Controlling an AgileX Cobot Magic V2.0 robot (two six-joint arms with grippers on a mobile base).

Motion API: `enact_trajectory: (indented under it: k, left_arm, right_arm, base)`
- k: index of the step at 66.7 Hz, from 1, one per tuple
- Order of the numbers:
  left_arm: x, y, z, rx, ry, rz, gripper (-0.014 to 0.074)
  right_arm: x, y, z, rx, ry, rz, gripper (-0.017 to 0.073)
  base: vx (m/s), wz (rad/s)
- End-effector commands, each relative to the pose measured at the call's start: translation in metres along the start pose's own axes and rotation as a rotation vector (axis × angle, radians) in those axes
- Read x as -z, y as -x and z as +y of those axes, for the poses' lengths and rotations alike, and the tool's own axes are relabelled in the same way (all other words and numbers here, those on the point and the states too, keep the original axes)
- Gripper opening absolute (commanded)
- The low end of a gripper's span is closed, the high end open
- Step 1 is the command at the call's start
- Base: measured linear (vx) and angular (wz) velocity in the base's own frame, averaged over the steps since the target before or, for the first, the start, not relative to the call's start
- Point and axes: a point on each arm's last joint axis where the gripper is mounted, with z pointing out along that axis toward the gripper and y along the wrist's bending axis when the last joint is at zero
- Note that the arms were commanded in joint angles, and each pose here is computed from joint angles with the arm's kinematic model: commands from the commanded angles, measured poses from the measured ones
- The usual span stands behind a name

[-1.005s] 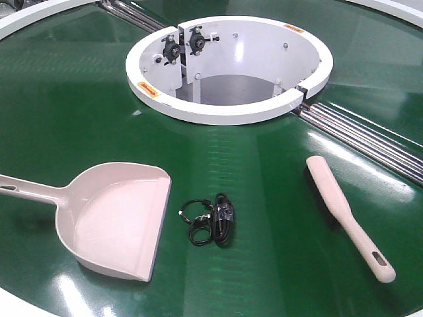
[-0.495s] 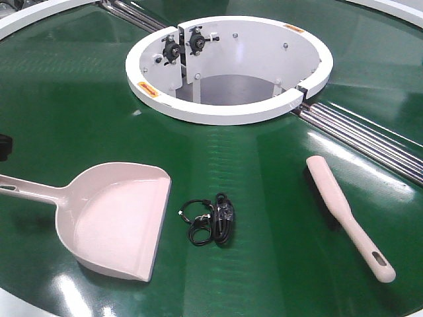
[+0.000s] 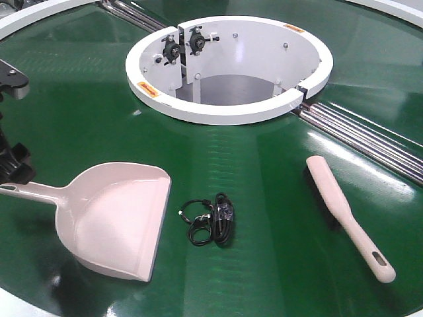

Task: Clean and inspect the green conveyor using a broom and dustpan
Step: 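Lower the left gripper and grasp the pink dustpan handle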

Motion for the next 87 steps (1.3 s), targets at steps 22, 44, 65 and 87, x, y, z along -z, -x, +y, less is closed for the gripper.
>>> enact_trajectory:
  k: [22,44,65,87]
  left_arm:
    - [0.003,0.014,0.006,-0.603,0.057,-0.085,0.0555]
    - [-0.03,0.017,0.014,-0.76,0.014,0.01,0.0555]
    - [-0.057,0.022,0.02,-0.839,0.001,0.044,0.0555]
    - [-0.078,0.025,0.022,-0.921,-0.028,0.059,0.0555]
  right_arm:
    - [0.0,0.001,0.0,-0.05,-0.002,-0.073,-0.001]
    - [0.0,0.001,0.0,-0.067,-0.001,-0.073,-0.001]
    - [0.0,0.001,0.0,-0.067,-0.001,-0.074,-0.001]
    - [0.0,0.001,0.0,-0.067,-0.001,-0.073,-0.001]
  base:
    - [0.0,0.0]
    - [0.0,0.0]
    - [0.0,0.0]
    - [0.0,0.0]
